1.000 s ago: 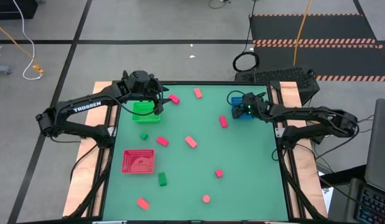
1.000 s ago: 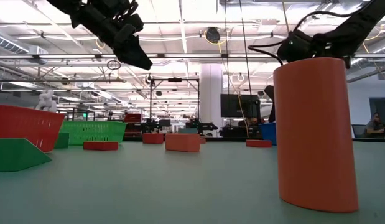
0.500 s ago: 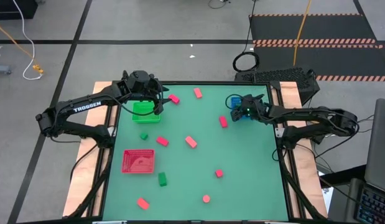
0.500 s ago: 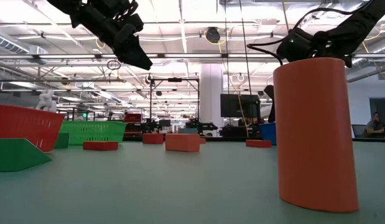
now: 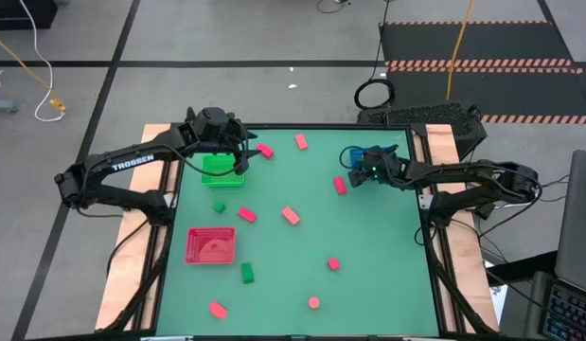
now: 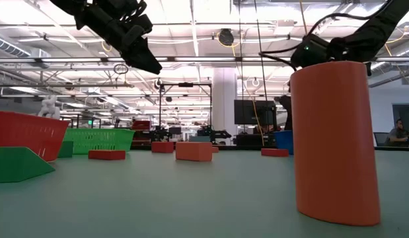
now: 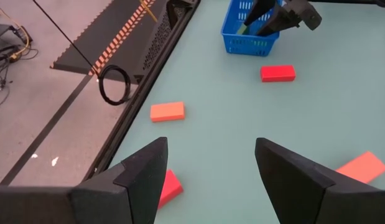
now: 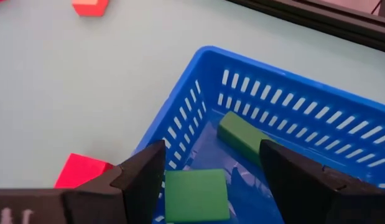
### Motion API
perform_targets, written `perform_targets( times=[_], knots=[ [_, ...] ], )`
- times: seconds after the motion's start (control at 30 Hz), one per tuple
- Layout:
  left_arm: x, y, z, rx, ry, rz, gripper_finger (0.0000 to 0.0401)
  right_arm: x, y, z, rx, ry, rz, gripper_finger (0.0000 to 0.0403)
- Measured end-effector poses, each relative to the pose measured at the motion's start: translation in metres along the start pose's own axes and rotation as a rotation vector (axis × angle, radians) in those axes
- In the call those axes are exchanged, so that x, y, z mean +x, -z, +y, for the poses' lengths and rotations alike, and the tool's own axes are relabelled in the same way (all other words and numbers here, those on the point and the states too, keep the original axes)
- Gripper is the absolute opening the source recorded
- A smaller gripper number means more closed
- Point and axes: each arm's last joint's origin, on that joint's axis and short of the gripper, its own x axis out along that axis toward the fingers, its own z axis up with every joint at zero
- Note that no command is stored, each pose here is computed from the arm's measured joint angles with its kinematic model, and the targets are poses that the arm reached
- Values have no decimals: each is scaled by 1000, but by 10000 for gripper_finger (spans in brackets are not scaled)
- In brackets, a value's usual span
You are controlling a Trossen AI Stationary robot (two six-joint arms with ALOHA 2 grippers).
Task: Sort & place blocks by color
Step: Adjust the blue bin, then put the red block into the green bin
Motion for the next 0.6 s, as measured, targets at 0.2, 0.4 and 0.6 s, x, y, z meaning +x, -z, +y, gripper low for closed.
perform_targets(
  times=[0.2,0.4,0.6],
  knots=[
    [0,0,0,1,-1,-3,243,-1,-2,3,52,-22,-25,253],
    [0,0,0,3,-1,-4,243,-1,-2,3,138,-21,-22,253],
    [0,0,0,6,-1,-3,243,-5,-6,4,115,-24,-43,253]
  ],
)
